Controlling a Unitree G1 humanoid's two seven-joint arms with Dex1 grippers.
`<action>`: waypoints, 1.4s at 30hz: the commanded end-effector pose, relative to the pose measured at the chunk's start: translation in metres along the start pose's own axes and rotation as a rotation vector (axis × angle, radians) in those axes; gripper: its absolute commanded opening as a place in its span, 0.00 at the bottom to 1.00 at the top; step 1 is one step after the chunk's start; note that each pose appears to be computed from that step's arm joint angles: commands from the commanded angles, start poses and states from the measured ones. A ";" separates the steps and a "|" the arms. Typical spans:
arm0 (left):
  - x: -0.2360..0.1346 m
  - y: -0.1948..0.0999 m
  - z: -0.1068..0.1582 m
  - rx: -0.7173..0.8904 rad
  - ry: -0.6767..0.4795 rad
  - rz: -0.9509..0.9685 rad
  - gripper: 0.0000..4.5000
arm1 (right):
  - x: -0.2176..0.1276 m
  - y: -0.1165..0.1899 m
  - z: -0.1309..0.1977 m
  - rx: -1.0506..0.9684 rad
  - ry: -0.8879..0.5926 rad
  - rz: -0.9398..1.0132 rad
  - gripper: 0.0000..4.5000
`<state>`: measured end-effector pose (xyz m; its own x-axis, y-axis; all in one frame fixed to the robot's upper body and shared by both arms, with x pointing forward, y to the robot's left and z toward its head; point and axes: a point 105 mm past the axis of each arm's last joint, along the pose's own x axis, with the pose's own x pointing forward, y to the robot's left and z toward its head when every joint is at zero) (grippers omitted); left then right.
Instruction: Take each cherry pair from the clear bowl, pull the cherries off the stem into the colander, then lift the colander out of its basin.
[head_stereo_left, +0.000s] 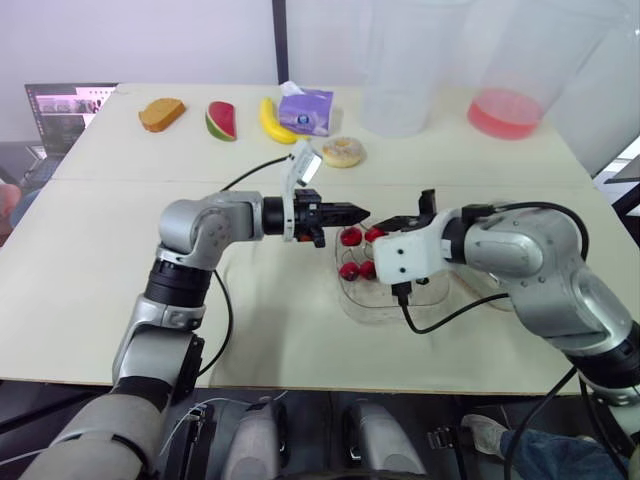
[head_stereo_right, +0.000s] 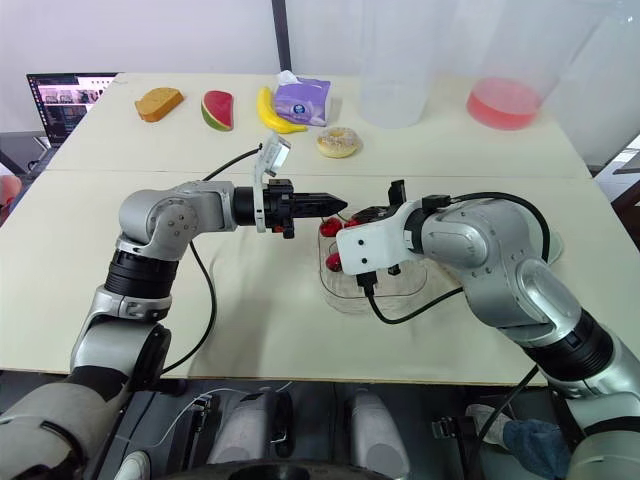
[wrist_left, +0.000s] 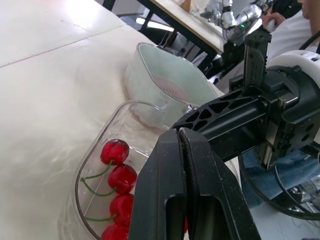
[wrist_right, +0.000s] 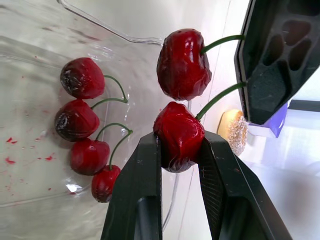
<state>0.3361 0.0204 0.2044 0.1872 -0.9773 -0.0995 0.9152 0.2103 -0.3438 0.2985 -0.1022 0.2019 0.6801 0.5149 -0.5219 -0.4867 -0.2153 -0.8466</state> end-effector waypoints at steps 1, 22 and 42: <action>-0.001 -0.007 0.014 0.053 -0.021 -0.018 0.01 | -0.009 -0.010 0.003 -0.015 -0.001 -0.055 0.13; -0.071 -0.058 0.041 0.491 0.082 -0.279 0.00 | -0.053 -0.037 0.040 0.938 -0.452 0.204 0.98; -0.065 -0.056 0.038 0.509 0.067 -0.221 0.00 | -0.026 -0.038 0.062 1.009 -0.485 0.286 0.34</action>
<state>0.2895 0.0697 0.2567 -0.0413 -0.9880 -0.1489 0.9952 -0.0539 0.0815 0.2665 -0.0569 0.2451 0.2882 0.8605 -0.4200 -0.9564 0.2807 -0.0812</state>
